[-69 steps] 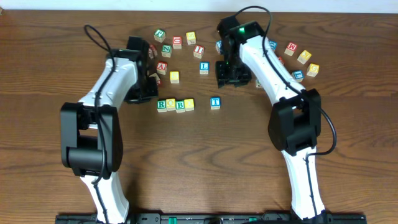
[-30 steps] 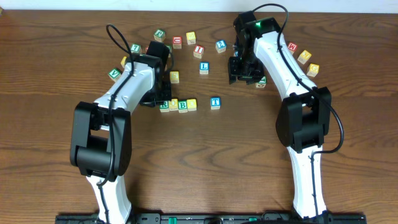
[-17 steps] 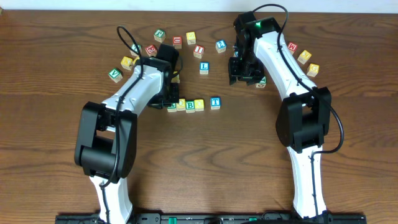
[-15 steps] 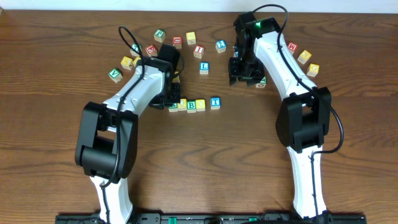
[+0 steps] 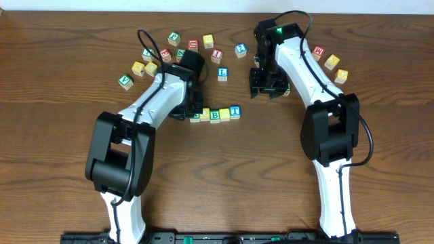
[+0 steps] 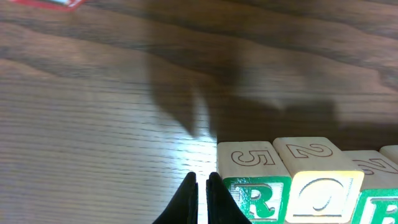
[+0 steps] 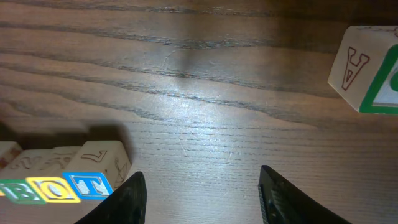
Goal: Spell out ROBOT
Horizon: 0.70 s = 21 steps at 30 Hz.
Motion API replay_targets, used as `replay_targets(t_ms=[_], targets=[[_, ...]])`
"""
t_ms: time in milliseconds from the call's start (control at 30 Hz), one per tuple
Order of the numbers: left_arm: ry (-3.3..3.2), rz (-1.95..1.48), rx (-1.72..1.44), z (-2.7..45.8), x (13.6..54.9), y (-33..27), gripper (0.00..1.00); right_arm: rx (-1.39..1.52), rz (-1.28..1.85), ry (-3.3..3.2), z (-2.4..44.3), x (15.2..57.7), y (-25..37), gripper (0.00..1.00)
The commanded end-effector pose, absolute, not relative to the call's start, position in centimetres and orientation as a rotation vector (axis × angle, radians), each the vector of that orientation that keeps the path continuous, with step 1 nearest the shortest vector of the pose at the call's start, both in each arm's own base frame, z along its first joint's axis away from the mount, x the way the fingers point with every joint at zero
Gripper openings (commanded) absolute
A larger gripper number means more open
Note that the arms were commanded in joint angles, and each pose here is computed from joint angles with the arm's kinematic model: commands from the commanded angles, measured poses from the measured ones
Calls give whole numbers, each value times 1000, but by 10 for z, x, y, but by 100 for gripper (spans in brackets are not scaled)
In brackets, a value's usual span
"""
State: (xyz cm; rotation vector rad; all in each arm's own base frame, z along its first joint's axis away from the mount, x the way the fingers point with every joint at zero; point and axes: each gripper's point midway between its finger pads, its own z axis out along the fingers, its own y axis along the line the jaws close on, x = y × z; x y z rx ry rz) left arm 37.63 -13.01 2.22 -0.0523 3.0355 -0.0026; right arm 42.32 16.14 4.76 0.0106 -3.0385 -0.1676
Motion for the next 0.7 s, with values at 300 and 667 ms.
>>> replay_targets(t_ms=[300,667], targets=[[3013,-119,-23,24,377,-158,8,47,-179,-3072,62,423,165,52],[3005,-199,-34,26,378,-169,7,56,-270,-3082,64,428,177,45]])
